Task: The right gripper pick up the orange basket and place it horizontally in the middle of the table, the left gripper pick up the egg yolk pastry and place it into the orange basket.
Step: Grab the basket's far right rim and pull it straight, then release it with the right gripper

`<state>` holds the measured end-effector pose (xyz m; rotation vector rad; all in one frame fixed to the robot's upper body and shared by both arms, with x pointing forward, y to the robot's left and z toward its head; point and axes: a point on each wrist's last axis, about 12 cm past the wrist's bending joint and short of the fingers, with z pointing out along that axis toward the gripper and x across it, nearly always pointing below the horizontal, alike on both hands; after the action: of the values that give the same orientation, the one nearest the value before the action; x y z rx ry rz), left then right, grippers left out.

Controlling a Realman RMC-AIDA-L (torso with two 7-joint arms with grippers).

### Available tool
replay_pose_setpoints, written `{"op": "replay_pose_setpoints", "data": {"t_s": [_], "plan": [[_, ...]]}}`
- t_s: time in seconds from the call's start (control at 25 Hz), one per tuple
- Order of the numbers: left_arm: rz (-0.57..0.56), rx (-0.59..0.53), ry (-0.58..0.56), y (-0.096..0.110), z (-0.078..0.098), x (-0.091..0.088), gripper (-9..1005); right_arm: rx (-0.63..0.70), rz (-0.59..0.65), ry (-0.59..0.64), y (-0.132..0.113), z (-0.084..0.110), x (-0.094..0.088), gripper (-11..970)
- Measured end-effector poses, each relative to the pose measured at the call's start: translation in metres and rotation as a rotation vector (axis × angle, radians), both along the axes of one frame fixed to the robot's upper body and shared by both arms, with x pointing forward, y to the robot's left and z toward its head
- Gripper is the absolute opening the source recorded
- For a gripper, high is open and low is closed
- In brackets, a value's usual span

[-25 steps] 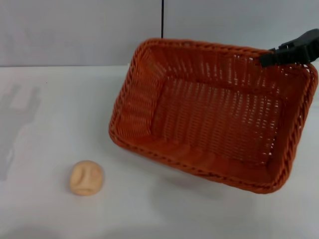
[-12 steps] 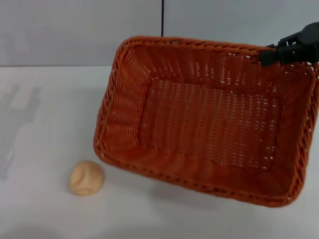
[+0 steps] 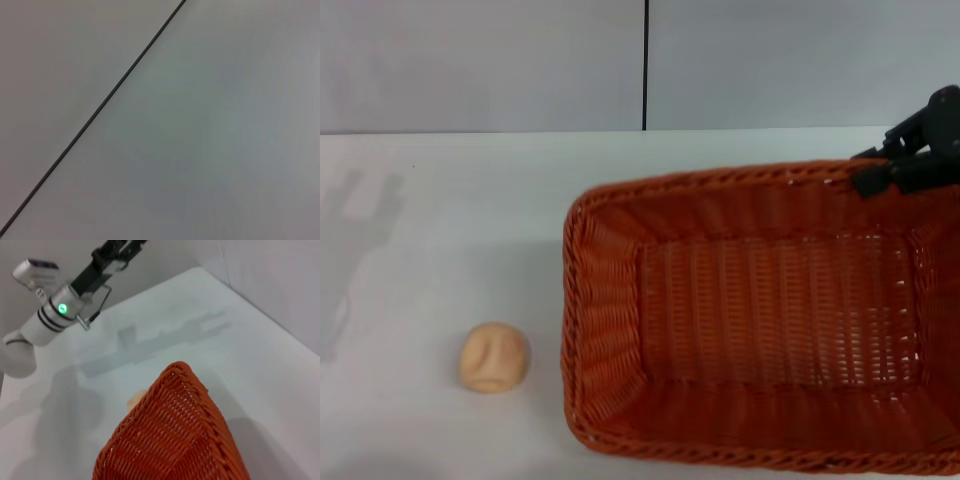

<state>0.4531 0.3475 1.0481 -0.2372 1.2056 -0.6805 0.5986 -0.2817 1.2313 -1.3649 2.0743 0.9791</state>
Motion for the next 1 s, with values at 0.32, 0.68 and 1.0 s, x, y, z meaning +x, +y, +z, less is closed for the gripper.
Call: {"op": "replay_pose_setpoints", "data": {"t_s": [0.32,0.68,1.0], "plan": [[-0.005,-0.008,0.006,-0.002,-0.001,0.001,666,0.007,0.011,-0.037,0.01,-0.011,0.004,170],[-0.009,-0.006,0.012,-0.003,-0.002,0.001,666,0.031,0.026,-0.032,0.025,-0.034,0.012,183],[-0.013,-0.008,0.017,-0.005,-0.002,0.005,666,-0.031,0.055,-0.041,0.029,-0.04,0.014,194]]}}
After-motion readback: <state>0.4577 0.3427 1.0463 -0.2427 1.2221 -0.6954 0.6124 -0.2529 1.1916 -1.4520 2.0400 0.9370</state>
